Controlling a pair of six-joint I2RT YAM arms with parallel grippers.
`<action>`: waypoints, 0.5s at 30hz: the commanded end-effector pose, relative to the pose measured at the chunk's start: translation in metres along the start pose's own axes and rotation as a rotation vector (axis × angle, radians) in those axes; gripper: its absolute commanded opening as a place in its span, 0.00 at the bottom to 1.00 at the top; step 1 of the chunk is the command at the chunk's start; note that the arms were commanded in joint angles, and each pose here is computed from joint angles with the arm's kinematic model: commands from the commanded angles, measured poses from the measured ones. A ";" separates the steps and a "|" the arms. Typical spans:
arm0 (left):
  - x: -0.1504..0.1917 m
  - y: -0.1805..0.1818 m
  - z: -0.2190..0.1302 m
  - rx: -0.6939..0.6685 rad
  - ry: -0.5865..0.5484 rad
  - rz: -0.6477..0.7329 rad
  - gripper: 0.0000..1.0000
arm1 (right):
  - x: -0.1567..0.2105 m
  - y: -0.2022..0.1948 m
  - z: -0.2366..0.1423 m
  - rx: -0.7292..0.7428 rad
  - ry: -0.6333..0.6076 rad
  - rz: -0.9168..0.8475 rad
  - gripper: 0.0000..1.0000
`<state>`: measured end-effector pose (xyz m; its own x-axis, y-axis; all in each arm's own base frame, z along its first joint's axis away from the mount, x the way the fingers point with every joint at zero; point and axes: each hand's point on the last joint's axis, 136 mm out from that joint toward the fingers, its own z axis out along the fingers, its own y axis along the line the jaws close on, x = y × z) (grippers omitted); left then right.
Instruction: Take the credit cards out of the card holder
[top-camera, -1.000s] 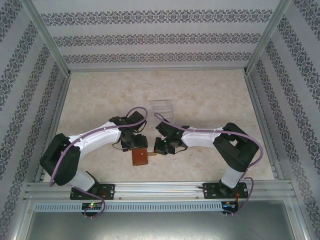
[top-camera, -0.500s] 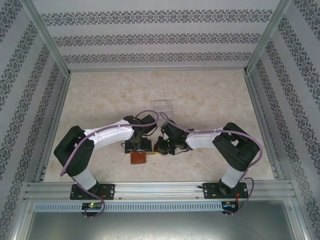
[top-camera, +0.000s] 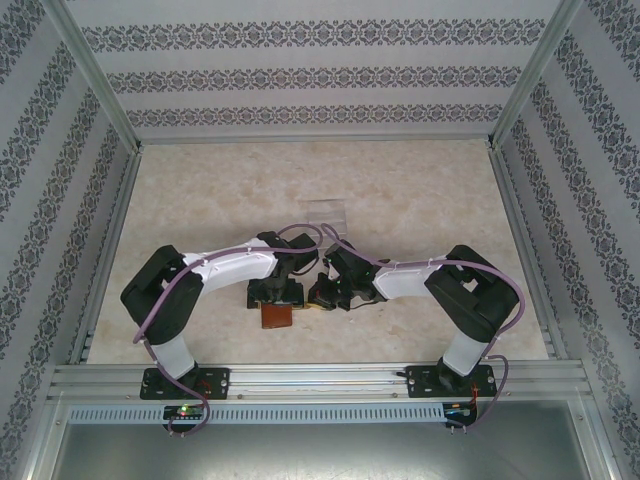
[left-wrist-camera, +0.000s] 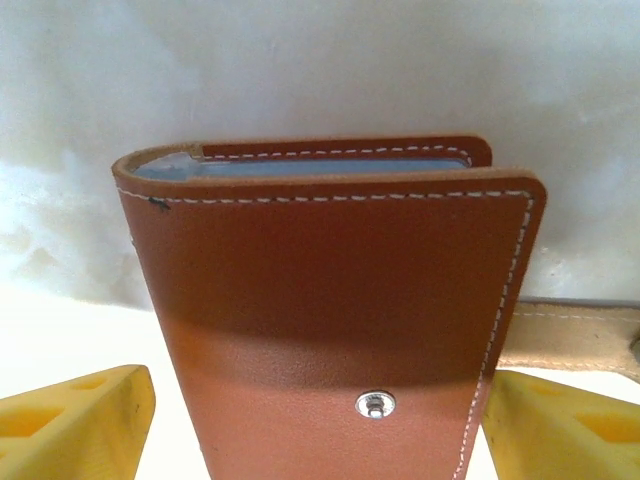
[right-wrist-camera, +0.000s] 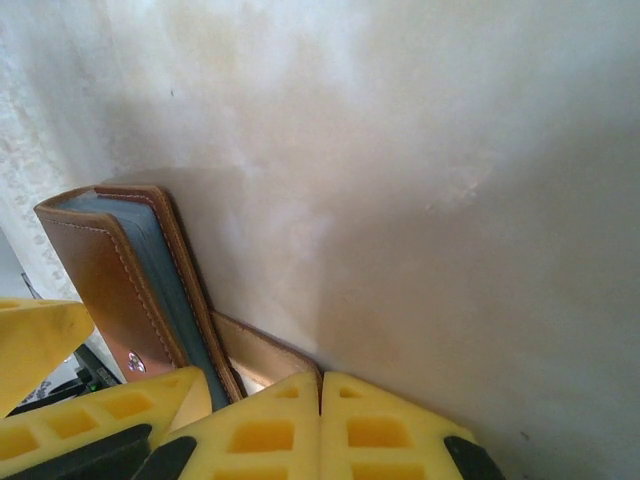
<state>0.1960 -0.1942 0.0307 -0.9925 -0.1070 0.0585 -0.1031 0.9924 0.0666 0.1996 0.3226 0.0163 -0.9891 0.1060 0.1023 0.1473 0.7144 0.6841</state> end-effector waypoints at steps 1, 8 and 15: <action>0.003 0.003 0.000 -0.037 0.007 0.006 0.86 | -0.001 -0.013 0.000 0.032 -0.017 0.030 0.04; -0.002 0.011 -0.012 -0.060 -0.043 -0.001 0.85 | -0.001 -0.015 -0.003 0.038 -0.027 0.035 0.04; -0.005 0.023 -0.032 -0.078 -0.099 -0.009 0.84 | -0.002 -0.019 -0.005 0.058 -0.036 0.035 0.05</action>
<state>0.2022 -0.1859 0.0453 -0.9946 -0.1035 -0.0007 -0.1032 0.9907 0.0886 0.2007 0.3207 0.0164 -0.9891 0.1153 0.0916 0.1466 0.7131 0.6856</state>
